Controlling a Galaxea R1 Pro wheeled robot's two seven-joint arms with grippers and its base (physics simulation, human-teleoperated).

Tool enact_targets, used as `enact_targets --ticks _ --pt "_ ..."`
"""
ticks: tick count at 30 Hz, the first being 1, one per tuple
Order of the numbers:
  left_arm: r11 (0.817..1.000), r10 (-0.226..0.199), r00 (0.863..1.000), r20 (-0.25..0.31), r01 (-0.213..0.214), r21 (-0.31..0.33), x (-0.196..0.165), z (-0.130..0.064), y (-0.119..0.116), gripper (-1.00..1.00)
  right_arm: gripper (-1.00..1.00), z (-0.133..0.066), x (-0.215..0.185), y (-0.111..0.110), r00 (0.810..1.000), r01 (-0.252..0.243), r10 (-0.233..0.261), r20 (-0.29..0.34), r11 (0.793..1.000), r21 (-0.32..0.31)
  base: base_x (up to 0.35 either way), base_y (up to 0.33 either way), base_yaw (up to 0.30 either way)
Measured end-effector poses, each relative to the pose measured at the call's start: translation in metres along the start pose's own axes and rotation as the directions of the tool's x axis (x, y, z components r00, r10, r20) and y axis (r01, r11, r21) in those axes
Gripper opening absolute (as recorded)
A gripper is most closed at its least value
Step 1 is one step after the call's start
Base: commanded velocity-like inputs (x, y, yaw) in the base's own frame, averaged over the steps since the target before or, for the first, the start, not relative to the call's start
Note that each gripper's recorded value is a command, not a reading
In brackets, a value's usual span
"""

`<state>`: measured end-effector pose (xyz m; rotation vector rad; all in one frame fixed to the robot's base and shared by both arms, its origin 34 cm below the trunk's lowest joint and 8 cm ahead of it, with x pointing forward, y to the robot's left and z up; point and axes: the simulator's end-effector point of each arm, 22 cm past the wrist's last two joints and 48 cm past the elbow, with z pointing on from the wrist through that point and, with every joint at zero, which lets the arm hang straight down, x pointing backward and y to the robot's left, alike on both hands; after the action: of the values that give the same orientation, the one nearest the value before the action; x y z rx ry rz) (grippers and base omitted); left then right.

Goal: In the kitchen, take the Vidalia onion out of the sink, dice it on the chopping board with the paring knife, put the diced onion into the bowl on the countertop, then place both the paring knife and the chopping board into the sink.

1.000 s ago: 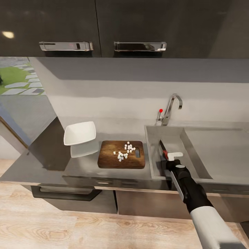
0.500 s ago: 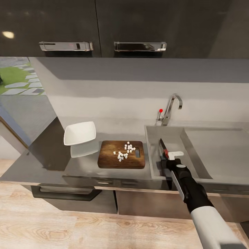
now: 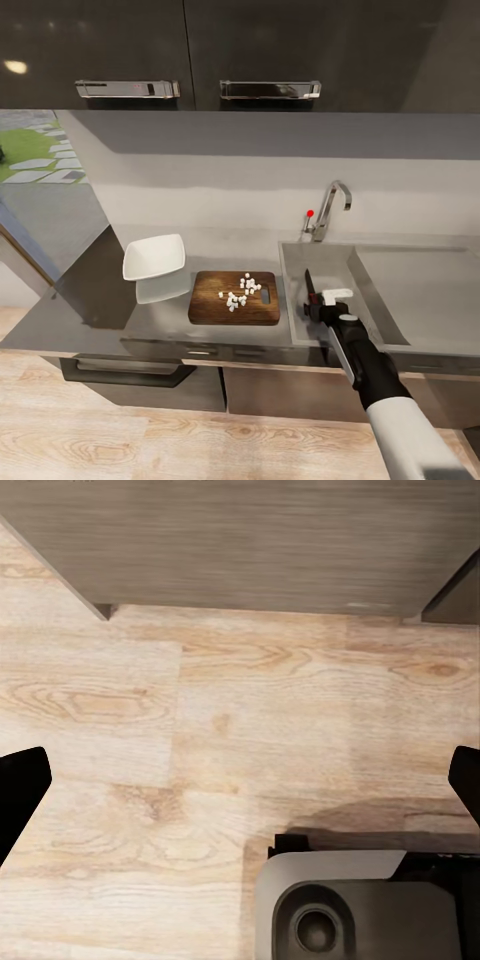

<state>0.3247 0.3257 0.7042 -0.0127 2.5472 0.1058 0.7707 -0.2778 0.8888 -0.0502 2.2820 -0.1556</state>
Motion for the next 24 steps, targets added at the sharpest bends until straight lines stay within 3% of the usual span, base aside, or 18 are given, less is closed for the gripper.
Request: enact_targets --ticks 6,8,13,21,24 --pt "1.000 0.000 1.000 -0.001 0.000 0.000 0.001 0.000 0.000 1.00 1.00 -0.001 -0.016 -0.005 0.998 -0.004 0.003 0.065 1.000 0.008 0.000 0.000 0.000" --pt "1.000 0.000 1.000 -0.003 0.000 0.000 0.001 0.000 0.000 1.00 1.00 -0.013 -0.045 -0.006 0.992 -0.010 0.009 0.122 1.000 0.009 0.000 0.000 0.000" --pt "1.000 0.000 1.000 -0.007 0.000 -0.001 0.004 0.000 0.000 1.00 1.00 -0.032 -0.066 -0.005 0.994 -0.031 0.031 0.109 1.000 -0.005 0.000 0.000 0.000" --pt "1.000 0.000 1.000 -0.012 0.000 -0.001 0.006 0.000 0.001 1.00 1.00 -0.059 -0.106 -0.006 0.979 -0.061 0.065 0.193 0.998 -0.026 0.000 0.000 0.000" --pt "1.000 -0.001 1.000 -0.013 0.001 -0.003 0.006 -0.001 0.001 1.00 1.00 -0.080 -0.116 -0.006 0.967 -0.063 0.069 0.246 0.998 -0.029 0.000 0.000 0.000"
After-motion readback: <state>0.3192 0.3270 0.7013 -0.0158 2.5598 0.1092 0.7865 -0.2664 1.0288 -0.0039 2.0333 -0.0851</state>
